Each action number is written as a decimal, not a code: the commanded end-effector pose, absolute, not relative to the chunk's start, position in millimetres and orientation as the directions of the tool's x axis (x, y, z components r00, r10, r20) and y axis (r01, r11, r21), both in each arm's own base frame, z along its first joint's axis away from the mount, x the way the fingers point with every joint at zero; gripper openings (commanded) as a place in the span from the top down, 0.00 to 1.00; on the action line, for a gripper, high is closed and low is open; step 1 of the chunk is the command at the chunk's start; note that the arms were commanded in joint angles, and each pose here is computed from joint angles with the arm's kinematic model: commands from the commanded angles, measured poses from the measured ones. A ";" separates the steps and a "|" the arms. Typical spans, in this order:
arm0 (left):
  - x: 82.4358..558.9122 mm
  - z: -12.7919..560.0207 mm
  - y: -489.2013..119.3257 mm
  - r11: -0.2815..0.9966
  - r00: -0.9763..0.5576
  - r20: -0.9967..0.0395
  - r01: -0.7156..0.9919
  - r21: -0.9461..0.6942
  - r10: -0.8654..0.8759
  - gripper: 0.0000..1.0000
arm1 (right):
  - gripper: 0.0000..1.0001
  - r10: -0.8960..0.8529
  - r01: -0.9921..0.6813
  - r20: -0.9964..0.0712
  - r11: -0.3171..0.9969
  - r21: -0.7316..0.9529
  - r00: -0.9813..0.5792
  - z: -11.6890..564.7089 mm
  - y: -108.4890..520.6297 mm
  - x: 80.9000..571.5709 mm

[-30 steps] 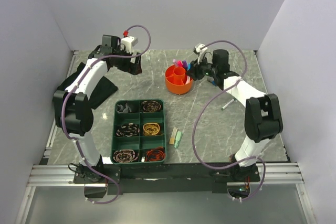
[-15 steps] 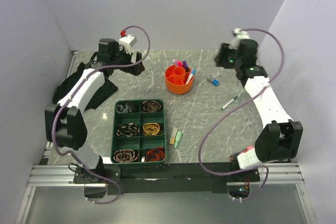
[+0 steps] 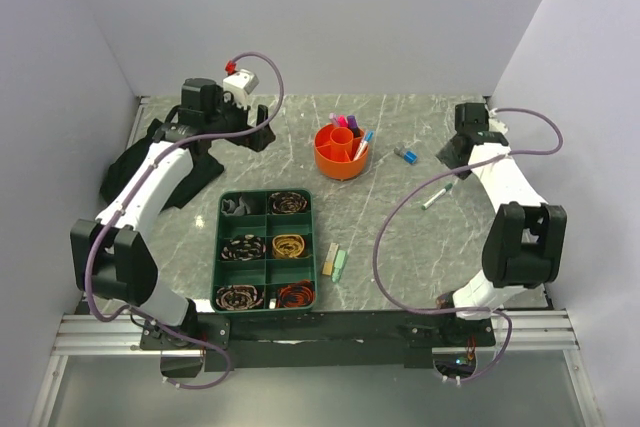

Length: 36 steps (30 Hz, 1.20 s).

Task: Sort the stationery into containers
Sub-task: Pick up the pen from the center of the board.

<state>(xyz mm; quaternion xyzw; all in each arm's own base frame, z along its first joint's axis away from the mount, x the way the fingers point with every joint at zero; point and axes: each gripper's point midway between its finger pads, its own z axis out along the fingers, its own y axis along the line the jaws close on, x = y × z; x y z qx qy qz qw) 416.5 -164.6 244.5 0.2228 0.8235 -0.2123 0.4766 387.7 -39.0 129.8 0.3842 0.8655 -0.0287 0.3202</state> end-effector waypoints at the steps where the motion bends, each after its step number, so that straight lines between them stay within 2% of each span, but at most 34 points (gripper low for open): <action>1: 401.6 249.4 -164.6 0.808 -0.458 -0.874 0.570 -0.149 0.163 0.01 | 0.53 0.738 0.801 -0.514 0.579 0.150 -0.438 92.8 -52.8 375.6; 6: 405.1 235.8 -164.7 0.819 -0.503 -0.851 0.545 -0.179 0.149 0.00 | 0.55 0.763 0.797 -0.448 0.582 0.160 -0.467 72.7 -43.0 389.2; 14: 418.8 225.5 -167.2 0.832 -0.543 -0.830 0.515 -0.209 0.128 0.01 | 0.55 0.778 0.804 -0.409 0.574 0.155 -0.477 57.3 -39.2 406.4; 27: 437.8 212.6 -176.6 0.816 -0.564 -0.816 0.527 -0.236 0.128 0.01 | 0.58 0.782 0.822 -0.395 0.560 0.106 -0.481 49.3 -45.7 371.7; 36: 444.9 206.8 -180.8 0.812 -0.581 -0.805 0.524 -0.258 0.119 0.01 | 0.59 0.777 0.826 -0.404 0.557 0.084 -0.483 41.1 -60.1 372.1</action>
